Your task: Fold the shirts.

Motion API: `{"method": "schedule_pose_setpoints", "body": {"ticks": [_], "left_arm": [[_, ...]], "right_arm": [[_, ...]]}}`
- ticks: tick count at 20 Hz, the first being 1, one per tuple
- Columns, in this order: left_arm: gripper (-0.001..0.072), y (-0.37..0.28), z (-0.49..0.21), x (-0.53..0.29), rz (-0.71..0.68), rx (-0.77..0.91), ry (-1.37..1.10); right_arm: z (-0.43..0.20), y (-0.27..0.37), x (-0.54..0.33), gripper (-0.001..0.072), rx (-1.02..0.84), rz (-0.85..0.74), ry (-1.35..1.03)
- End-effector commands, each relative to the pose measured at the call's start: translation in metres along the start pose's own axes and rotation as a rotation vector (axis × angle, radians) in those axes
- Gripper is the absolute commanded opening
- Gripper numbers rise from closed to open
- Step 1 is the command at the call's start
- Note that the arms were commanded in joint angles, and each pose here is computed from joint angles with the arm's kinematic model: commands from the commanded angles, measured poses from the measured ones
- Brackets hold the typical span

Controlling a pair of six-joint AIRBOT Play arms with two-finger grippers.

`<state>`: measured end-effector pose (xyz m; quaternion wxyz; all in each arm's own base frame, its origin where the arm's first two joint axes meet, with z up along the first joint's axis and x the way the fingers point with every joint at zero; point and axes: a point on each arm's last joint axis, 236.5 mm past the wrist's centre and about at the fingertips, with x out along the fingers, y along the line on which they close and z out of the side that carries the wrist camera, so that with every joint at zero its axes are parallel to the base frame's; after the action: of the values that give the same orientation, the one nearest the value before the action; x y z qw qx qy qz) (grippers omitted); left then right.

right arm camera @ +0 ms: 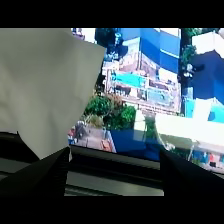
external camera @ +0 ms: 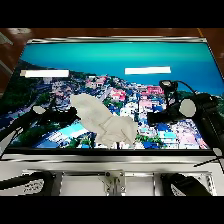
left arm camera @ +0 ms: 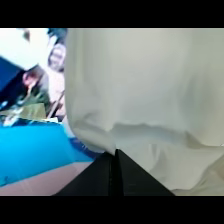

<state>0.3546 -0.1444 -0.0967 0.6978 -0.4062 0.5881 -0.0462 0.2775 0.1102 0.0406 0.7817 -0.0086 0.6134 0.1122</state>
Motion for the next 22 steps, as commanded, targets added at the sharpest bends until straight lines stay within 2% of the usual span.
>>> {"method": "schedule_pose_setpoints", "body": {"ticks": [1, 7, 13, 14, 15, 16, 18, 22], "left_arm": [[0.0036, -0.012, 0.0, -0.002, -0.03, 0.044, 0.011], [0.0036, -0.03, -0.006, -0.012, -0.064, 0.123, 0.048], [0.0036, -0.046, 0.001, -0.029, -0.096, 0.158, -0.009], [0.0036, -0.047, 0.002, -0.031, -0.098, 0.166, -0.019], [0.0036, -0.048, 0.003, -0.032, -0.099, 0.183, -0.023], [0.0036, -0.048, 0.003, -0.032, -0.101, 0.199, -0.025], [0.0035, -0.054, 0.009, -0.039, -0.108, 0.259, -0.067], [0.0035, -0.109, 0.047, -0.104, -0.187, 0.373, -0.335]], "right_arm": [[-0.011, 0.029, 0.021, 0.0681, 0.046, 0.133, 0.032], [-0.057, 0.08, 0.083, 0.0681, 0.073, 0.365, 0.224], [-0.076, 0.1, 0.126, 0.068, 0.009, 0.343, 0.316], [-0.078, 0.099, 0.131, 0.0628, 0.019, 0.339, 0.328], [-0.078, 0.097, 0.133, 0.041, 0.018, 0.33, 0.329], [-0.076, 0.093, 0.135, 0.0106, 0.015, 0.312, 0.322], [-0.078, 0.087, 0.135, 0.0065, 0.005, 0.293, 0.33], [-0.069, 0.066, 0.098, 0.0065, -0.15, 0.196, 0.352]]}}
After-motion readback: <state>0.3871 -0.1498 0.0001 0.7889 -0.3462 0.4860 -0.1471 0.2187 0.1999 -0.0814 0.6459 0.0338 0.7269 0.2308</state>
